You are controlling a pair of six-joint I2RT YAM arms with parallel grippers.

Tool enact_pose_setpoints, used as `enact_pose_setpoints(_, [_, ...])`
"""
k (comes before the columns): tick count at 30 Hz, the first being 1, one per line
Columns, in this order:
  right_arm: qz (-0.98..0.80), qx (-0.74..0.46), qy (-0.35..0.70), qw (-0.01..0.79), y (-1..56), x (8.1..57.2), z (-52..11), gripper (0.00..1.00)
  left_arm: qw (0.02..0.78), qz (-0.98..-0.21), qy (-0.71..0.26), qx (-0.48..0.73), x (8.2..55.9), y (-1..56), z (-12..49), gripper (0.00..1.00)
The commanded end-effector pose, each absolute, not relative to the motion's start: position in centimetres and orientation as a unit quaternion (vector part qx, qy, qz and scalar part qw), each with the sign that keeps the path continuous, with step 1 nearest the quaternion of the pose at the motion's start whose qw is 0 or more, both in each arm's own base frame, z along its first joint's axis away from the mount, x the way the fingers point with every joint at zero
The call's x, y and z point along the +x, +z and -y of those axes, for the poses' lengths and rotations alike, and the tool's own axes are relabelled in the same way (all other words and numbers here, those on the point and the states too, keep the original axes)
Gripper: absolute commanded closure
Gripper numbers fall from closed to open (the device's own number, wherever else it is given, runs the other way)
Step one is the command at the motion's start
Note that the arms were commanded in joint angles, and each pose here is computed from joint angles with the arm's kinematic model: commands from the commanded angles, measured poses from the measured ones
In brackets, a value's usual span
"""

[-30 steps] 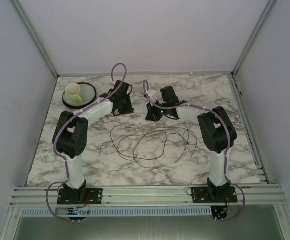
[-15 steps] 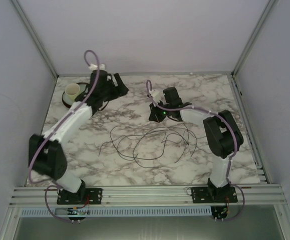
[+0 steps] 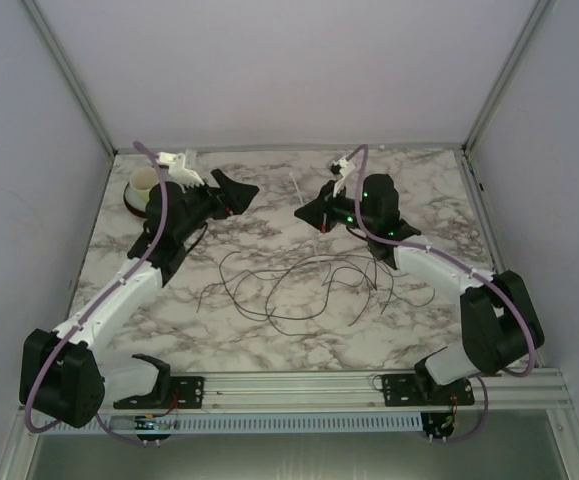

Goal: Zip-tie the wires
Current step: Pick up the ribbon at the center of the board.

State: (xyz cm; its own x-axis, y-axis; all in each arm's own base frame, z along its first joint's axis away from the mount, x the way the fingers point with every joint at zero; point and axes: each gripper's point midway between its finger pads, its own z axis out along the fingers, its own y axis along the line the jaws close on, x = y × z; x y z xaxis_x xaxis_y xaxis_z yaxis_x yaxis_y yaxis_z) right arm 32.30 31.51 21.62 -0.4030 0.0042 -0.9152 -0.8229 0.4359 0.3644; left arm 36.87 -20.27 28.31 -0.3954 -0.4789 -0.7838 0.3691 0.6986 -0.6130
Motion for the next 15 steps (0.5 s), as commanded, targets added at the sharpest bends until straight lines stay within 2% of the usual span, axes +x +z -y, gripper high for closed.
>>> enact_pose_setpoints(1, [-0.636, -0.280, 0.527, 0.490, 27.5, 30.0, -32.9, 1.00, 0.587, -0.648, -0.485, 0.012, 34.8, 33.9, 22.2, 0.18])
enact_pose_setpoints(10, [-0.611, -0.275, 0.547, 0.502, 30.5, 28.3, -34.1, 1.00, 0.577, -0.590, -0.560, 0.063, 32.7, 35.1, 25.4, 0.19])
enact_pose_setpoints(15, [-0.651, -0.243, 0.474, 0.540, 30.3, 29.9, -34.2, 1.00, 0.583, -0.593, -0.552, 0.063, 33.1, 35.1, 26.8, 0.23])
